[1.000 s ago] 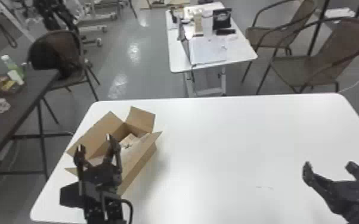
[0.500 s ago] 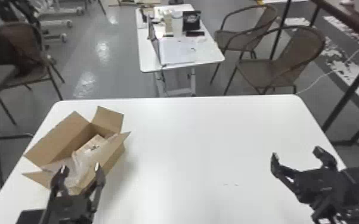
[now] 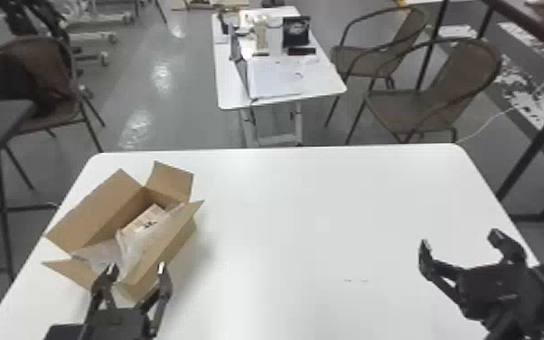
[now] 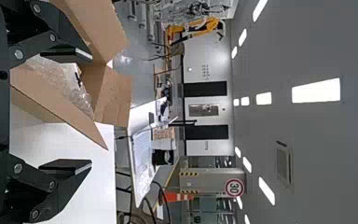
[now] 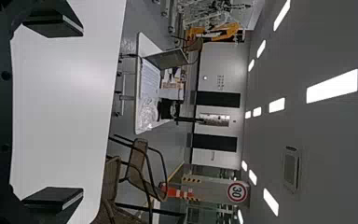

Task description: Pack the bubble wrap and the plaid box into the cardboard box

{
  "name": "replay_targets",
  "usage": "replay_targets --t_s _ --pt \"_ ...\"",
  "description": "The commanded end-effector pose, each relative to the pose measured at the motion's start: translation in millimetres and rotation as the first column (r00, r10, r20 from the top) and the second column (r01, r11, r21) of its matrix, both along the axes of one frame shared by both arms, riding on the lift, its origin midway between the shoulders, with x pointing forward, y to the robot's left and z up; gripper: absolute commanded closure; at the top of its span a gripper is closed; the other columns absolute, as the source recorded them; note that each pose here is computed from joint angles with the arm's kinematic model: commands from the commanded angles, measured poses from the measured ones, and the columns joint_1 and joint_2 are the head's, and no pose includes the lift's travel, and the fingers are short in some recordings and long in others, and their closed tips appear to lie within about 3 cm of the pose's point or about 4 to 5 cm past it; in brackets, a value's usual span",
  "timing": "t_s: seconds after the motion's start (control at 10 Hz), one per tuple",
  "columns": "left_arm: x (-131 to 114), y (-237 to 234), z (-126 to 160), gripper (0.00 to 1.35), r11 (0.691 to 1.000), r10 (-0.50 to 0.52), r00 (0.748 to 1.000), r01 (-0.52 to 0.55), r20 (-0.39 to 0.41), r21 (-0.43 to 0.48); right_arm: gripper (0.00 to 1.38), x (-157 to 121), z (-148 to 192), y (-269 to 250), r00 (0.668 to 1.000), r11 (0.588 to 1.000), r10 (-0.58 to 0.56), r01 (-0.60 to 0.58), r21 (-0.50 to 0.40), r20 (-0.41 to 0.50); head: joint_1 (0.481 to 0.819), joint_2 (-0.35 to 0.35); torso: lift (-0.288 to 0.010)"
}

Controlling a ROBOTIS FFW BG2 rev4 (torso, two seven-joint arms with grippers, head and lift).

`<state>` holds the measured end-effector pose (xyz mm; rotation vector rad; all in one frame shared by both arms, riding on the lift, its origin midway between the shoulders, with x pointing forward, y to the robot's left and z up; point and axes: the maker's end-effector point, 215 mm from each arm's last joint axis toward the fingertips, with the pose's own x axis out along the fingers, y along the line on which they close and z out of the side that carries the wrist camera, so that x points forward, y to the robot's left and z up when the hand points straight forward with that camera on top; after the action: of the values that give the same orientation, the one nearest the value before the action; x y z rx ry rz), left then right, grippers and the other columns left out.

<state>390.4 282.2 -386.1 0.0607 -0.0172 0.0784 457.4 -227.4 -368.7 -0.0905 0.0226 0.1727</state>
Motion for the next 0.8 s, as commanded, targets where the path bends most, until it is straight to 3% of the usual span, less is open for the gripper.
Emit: replay_targets --t_s 0.0,0.5,0.7 --pt "-0.4 2.2 3.0 0.46 1.000 0.007 1.000 -0.007 0.010 0.004 0.10 -1.1 0.3 2.1 1.000 1.000 -0.005 0.005 0.002 0.002 0.695 0.073 -0.018" --pt "-0.7 9.7 9.2 0.46 0.999 0.018 0.999 -0.018 0.027 0.033 0.10 -2.1 -2.8 2.9 1.000 1.000 -0.013 0.013 0.007 -0.014 0.695 0.091 -0.018" --pt "-0.2 10.6 8.0 0.46 0.999 0.019 0.999 -0.020 0.025 0.034 0.10 -2.7 5.6 5.0 1.000 1.000 -0.001 0.001 -0.007 0.021 0.695 0.092 -0.018"
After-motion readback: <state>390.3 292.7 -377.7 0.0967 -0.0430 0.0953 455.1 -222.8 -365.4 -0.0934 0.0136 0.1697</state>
